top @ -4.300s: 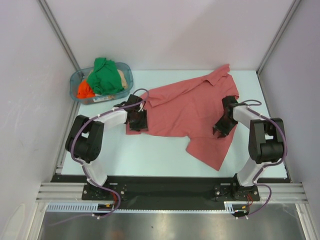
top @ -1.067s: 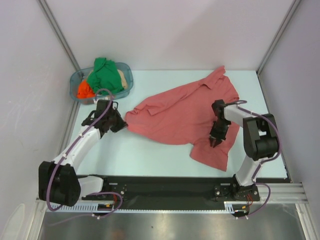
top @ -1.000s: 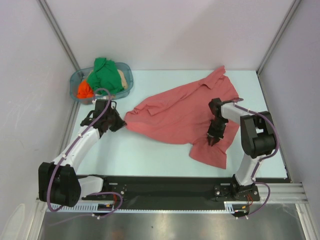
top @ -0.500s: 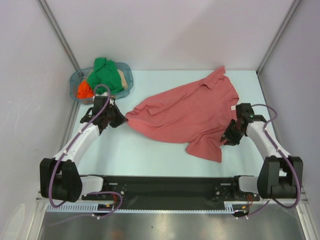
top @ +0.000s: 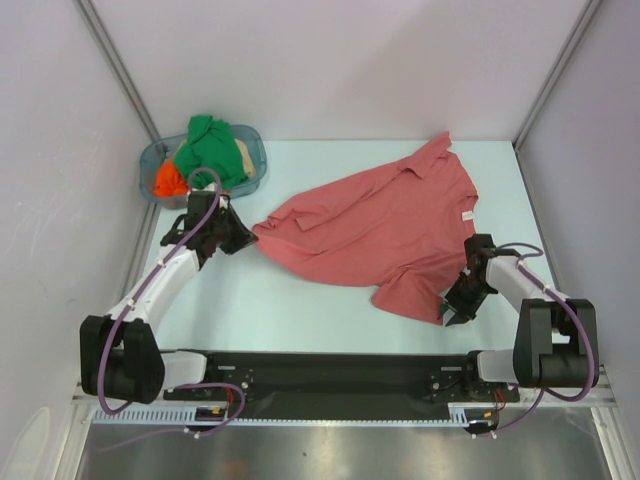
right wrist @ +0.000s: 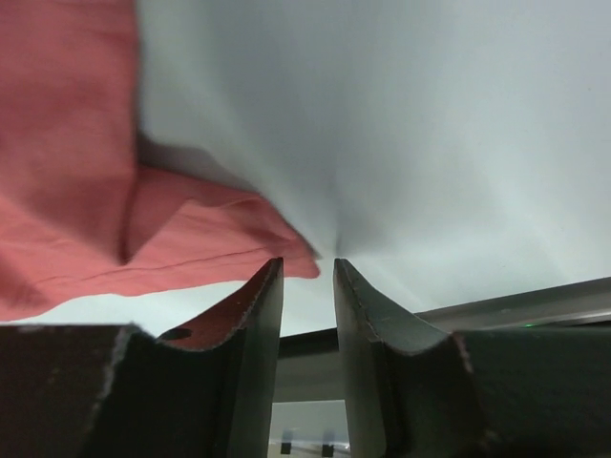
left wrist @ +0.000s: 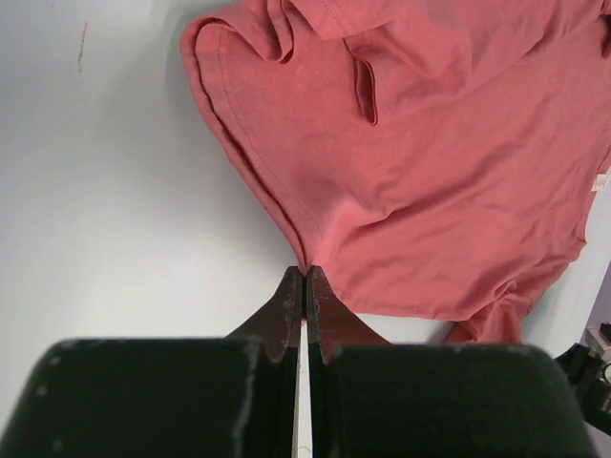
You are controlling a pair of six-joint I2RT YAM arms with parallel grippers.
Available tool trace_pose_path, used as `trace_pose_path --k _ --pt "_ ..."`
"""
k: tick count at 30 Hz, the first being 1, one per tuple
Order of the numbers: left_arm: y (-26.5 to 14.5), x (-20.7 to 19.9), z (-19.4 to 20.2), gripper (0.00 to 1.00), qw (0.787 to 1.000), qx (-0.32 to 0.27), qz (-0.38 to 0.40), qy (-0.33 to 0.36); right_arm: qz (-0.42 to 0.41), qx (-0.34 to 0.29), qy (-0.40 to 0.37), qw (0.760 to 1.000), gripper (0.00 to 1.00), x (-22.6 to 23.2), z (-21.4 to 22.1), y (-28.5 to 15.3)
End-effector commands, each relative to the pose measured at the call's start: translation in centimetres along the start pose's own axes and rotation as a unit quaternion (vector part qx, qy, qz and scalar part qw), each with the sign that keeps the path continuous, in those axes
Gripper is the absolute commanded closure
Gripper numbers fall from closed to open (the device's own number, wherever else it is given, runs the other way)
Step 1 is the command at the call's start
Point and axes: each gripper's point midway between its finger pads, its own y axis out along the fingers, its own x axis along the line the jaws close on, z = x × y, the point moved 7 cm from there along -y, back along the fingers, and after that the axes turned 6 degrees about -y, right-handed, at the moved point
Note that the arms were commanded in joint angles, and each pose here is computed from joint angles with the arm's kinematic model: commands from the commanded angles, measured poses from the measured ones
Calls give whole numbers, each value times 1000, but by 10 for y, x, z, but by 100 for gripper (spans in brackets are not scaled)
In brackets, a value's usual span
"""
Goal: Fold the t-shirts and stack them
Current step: Flatten the tshirt out
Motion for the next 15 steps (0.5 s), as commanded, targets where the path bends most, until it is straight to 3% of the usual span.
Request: trace_pose_path --k 1,15 --pt "0 -3 -3 100 1000 -4 16 8 19 -27 15 999 66 -3 -3 7" --pt "-1 -3 -2 100 1000 0 20 8 -15 -74 14 997 63 14 -7 7"
